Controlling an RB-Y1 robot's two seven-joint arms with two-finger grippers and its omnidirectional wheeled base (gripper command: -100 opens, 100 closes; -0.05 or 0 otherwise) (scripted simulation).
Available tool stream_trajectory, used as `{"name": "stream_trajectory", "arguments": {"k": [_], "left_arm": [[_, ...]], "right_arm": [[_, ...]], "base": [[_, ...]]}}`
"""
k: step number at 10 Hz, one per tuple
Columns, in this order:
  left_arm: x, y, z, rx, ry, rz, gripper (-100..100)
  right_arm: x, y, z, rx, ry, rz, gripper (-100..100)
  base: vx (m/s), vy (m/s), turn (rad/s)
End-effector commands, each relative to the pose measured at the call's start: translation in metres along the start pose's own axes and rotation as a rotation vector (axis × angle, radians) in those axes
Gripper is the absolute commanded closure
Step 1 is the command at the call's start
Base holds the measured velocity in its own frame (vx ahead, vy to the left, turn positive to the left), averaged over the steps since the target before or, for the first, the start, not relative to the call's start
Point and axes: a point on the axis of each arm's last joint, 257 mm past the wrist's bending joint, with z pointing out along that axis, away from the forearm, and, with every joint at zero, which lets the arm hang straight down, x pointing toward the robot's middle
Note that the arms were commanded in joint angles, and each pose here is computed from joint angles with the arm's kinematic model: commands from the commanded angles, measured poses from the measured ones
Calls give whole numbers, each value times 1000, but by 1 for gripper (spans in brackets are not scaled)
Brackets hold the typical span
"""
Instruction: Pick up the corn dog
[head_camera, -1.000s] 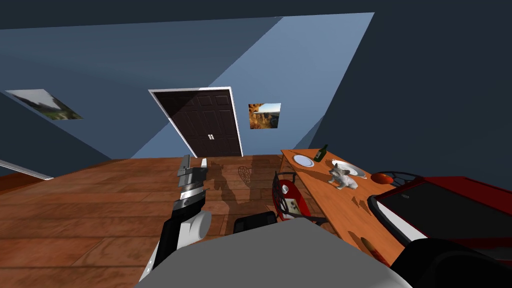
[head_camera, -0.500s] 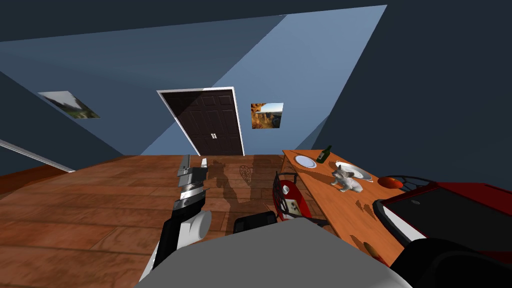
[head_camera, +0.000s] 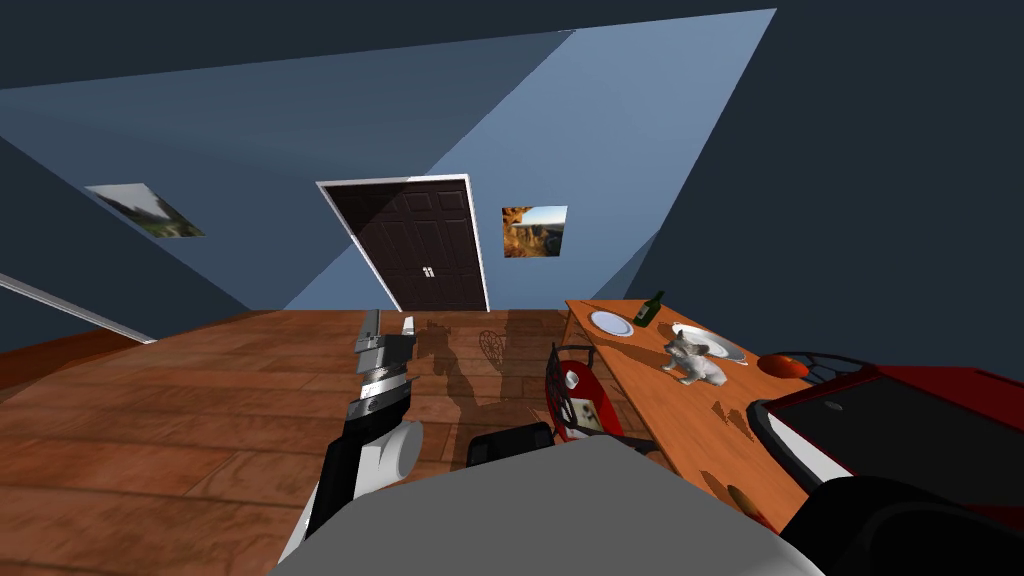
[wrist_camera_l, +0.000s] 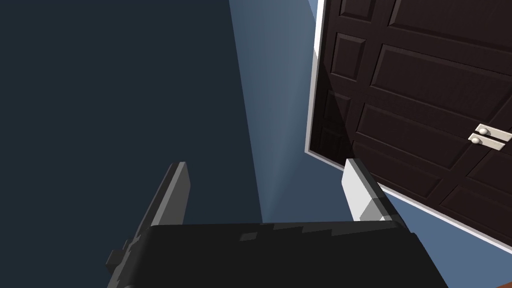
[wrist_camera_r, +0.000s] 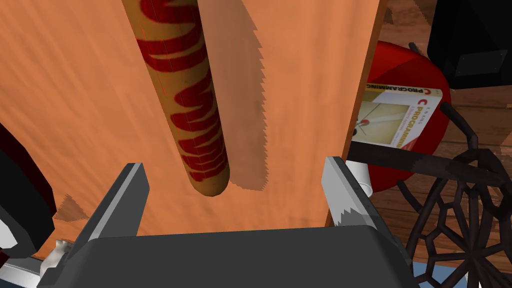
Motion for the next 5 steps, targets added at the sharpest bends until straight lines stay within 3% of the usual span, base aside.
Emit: {"name": "stream_trajectory", "arguments": {"k": [1,4,5], "left_arm": [[0,0,0,0,0,0,0],[0,0,0,0,0,0,0],[0,0,0,0,0,0,0]], "right_arm": [[0,0,0,0,0,0,-100],[0,0,0,0,0,0,-100],[20,9,4,-9,25,-9,-100]], "base": [[0,0,0],[5,5,-18],[-29,-27,95]]}}
